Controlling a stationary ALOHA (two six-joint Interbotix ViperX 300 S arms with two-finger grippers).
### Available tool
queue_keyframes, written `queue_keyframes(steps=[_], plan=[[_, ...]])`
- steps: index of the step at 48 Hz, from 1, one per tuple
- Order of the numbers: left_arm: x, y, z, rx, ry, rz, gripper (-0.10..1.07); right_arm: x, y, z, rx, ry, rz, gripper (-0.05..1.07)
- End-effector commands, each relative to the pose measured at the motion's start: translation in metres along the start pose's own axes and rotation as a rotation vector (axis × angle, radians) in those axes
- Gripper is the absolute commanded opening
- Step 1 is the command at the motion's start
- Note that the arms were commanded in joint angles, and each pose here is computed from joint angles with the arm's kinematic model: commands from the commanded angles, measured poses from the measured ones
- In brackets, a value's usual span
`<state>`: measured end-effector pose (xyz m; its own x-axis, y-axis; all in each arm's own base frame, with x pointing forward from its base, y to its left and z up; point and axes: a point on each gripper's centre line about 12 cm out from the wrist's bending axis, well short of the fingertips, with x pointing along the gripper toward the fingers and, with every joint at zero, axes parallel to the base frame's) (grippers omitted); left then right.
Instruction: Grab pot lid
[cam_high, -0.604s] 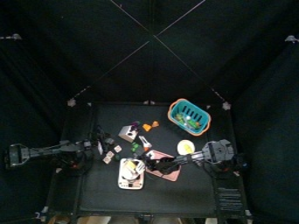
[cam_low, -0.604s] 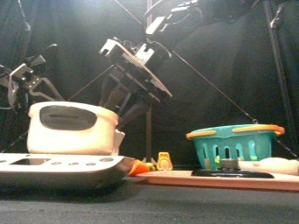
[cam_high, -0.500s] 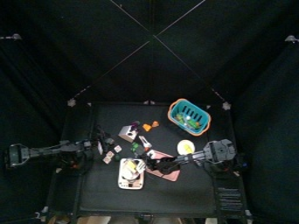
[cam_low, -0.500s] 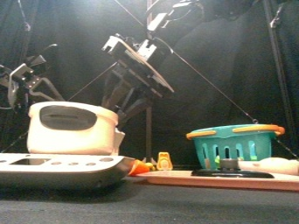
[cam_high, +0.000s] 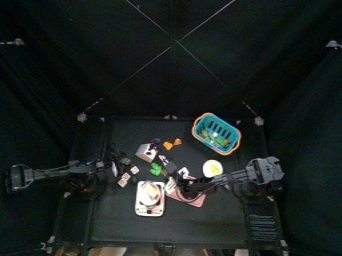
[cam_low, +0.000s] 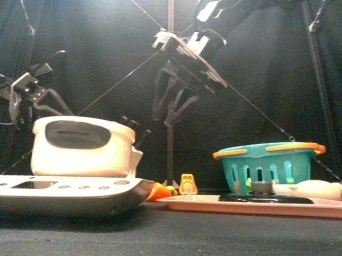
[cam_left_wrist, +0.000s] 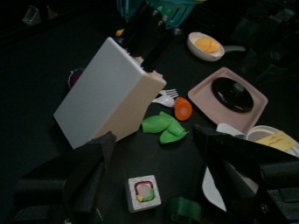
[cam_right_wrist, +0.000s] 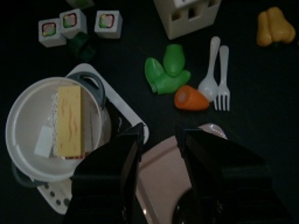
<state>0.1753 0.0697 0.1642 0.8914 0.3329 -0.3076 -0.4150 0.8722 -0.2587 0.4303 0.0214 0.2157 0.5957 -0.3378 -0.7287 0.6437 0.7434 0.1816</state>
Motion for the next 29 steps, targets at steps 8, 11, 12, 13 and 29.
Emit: queue_keyframes(steps=[8,11,12,13,29], plan=[[0.002,-0.001,0.005,0.001,-0.015,-0.004,1.04,-0.027,-0.020,-0.022,0.058,0.076,-0.004,0.74],[0.002,-0.001,0.005,0.001,-0.015,-0.004,1.04,-0.027,-0.025,-0.032,0.055,0.099,-0.014,0.74],[0.002,-0.001,0.006,0.000,-0.015,-0.002,1.04,-0.028,-0.027,-0.035,0.052,0.106,-0.017,0.74],[0.002,-0.001,0.005,0.001,-0.015,-0.004,1.04,-0.027,-0.029,-0.038,0.050,0.113,-0.022,0.74],[0.002,-0.001,0.006,0.001,-0.016,-0.004,1.04,-0.024,-0.054,-0.079,0.063,0.227,-0.081,0.73]])
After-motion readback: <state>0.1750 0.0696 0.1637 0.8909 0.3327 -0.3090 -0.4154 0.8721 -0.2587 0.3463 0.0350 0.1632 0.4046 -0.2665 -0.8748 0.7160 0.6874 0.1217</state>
